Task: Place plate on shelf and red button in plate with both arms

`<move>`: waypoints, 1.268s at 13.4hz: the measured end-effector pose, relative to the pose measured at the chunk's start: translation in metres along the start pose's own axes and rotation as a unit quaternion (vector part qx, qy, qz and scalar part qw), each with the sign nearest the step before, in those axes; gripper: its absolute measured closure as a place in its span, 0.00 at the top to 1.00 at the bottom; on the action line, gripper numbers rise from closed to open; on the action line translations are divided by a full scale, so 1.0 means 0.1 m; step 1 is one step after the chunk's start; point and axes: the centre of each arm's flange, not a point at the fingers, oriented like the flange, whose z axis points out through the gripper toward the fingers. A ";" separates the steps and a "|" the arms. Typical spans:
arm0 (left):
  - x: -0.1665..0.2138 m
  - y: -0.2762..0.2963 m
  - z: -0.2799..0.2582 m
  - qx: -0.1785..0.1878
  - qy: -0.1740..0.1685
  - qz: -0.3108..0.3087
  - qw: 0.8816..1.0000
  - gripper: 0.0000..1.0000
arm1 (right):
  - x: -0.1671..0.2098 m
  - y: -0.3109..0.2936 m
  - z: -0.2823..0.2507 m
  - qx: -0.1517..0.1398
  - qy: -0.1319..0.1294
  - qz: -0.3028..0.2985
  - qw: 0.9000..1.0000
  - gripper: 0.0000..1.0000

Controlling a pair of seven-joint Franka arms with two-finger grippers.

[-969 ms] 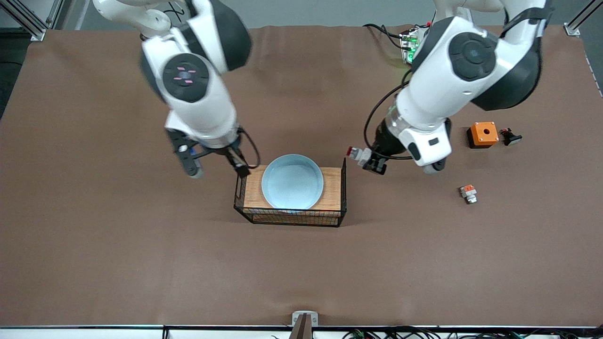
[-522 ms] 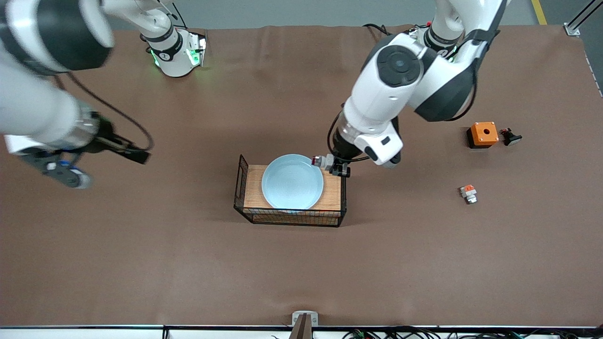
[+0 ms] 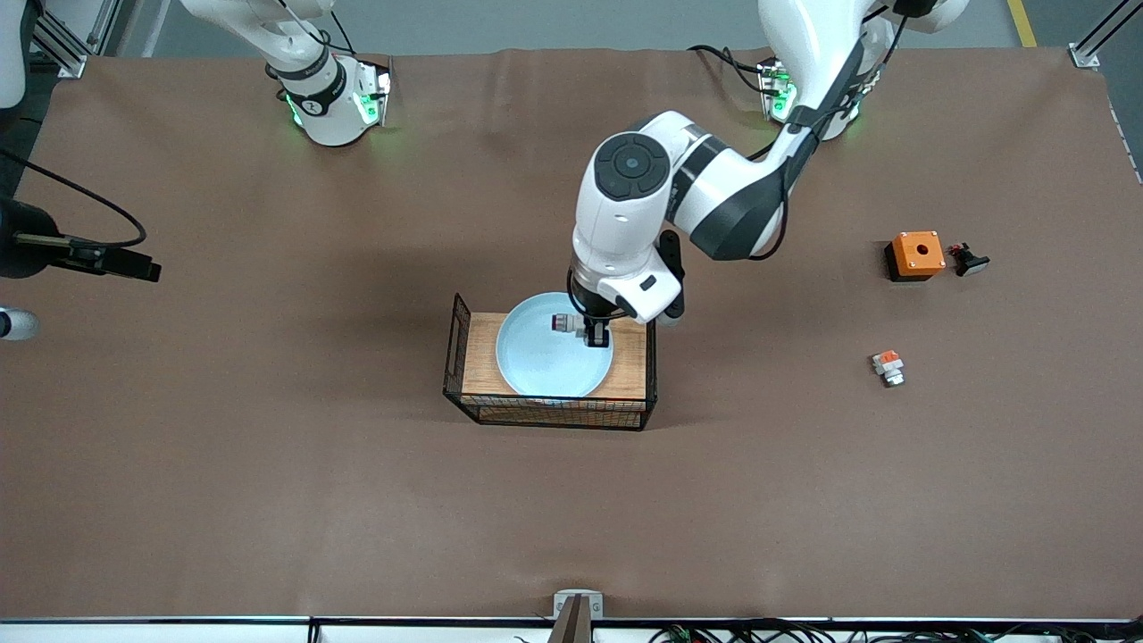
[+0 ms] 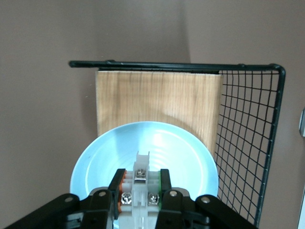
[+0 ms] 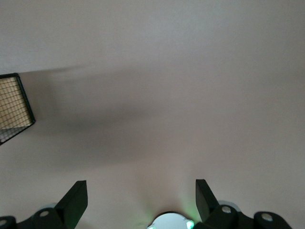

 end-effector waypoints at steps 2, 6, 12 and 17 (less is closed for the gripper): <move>-0.14 -0.05 0.15 -0.021 0.012 0.005 1.000 0.33 | 0.05 0.20 0.01 -0.016 0.009 -0.022 1.000 1.00; -0.31 -0.05 0.42 -0.044 0.005 0.010 0.999 0.33 | 0.08 0.46 0.02 -0.023 0.013 -0.037 0.999 1.00; -0.31 -0.02 0.56 -0.050 0.003 0.010 0.999 0.33 | 0.05 0.42 -0.10 -0.024 0.028 -0.040 0.999 1.00; -0.31 -0.03 0.67 -0.045 0.007 0.011 0.999 0.35 | 0.00 0.42 -0.08 -0.023 0.006 -0.041 0.999 1.00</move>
